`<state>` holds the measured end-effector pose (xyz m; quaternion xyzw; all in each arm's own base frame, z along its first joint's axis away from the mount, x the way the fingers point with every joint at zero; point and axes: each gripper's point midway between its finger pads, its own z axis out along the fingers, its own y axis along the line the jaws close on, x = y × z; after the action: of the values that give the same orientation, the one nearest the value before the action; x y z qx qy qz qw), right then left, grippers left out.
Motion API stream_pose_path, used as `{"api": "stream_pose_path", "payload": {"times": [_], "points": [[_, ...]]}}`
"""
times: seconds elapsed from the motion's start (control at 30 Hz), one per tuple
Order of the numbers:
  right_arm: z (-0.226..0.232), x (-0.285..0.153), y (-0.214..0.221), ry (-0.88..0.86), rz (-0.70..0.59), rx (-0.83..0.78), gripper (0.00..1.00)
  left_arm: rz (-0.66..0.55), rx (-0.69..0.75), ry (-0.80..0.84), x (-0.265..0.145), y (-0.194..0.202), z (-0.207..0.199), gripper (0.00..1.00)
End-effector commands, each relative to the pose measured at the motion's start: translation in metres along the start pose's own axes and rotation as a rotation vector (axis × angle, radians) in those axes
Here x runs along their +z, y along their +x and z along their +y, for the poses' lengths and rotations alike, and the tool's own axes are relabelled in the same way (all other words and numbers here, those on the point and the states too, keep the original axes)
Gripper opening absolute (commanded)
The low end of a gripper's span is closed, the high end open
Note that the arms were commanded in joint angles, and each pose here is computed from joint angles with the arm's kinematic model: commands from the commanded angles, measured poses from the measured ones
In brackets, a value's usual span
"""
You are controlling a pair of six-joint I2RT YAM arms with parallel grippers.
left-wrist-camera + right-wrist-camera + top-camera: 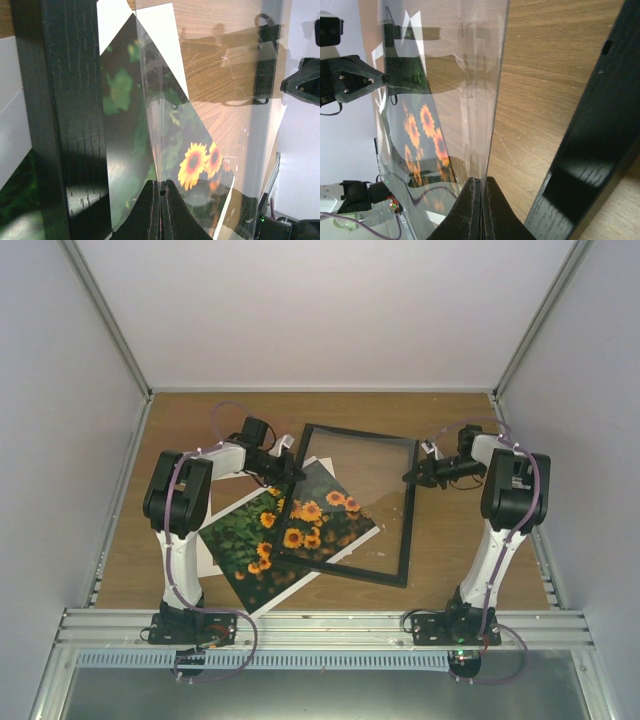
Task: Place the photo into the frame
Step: Place the photo frame item in the photo frame.
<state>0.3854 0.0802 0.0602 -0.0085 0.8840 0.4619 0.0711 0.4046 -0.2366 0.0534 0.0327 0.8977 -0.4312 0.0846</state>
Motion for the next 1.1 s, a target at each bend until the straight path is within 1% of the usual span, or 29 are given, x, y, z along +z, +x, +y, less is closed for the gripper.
{"api": "stream_pose_path", "payload": {"times": [0.0,0.63,0.77,0.8,0.87,0.93,1.0,1.07], "points": [[-0.016,-0.004,-0.013,0.060,-0.019,-0.003,0.00,-0.001,0.012,0.006,0.007,-0.001,0.000,0.00],[-0.021,0.004,-0.021,0.051,-0.024,-0.016,0.01,-0.006,0.036,-0.019,0.010,-0.002,0.003,0.00],[-0.023,0.003,-0.021,0.070,-0.022,-0.017,0.11,-0.006,0.033,-0.018,0.011,-0.002,0.003,0.00],[-0.023,0.003,-0.022,0.075,-0.023,-0.021,0.15,-0.006,0.032,-0.018,0.011,-0.002,0.003,0.00],[-0.023,0.000,-0.023,0.087,-0.026,-0.030,0.26,-0.004,0.029,-0.020,0.011,-0.001,0.004,0.00],[-0.022,-0.004,-0.025,0.098,-0.034,-0.040,0.33,-0.001,0.027,-0.020,0.011,0.000,0.004,0.00],[-0.021,-0.008,-0.027,0.110,-0.044,-0.052,0.36,0.000,0.024,-0.019,0.011,0.001,0.004,0.00],[-0.021,-0.014,-0.030,0.124,-0.055,-0.064,0.37,0.000,0.022,-0.016,0.011,0.002,0.003,0.00]]}}
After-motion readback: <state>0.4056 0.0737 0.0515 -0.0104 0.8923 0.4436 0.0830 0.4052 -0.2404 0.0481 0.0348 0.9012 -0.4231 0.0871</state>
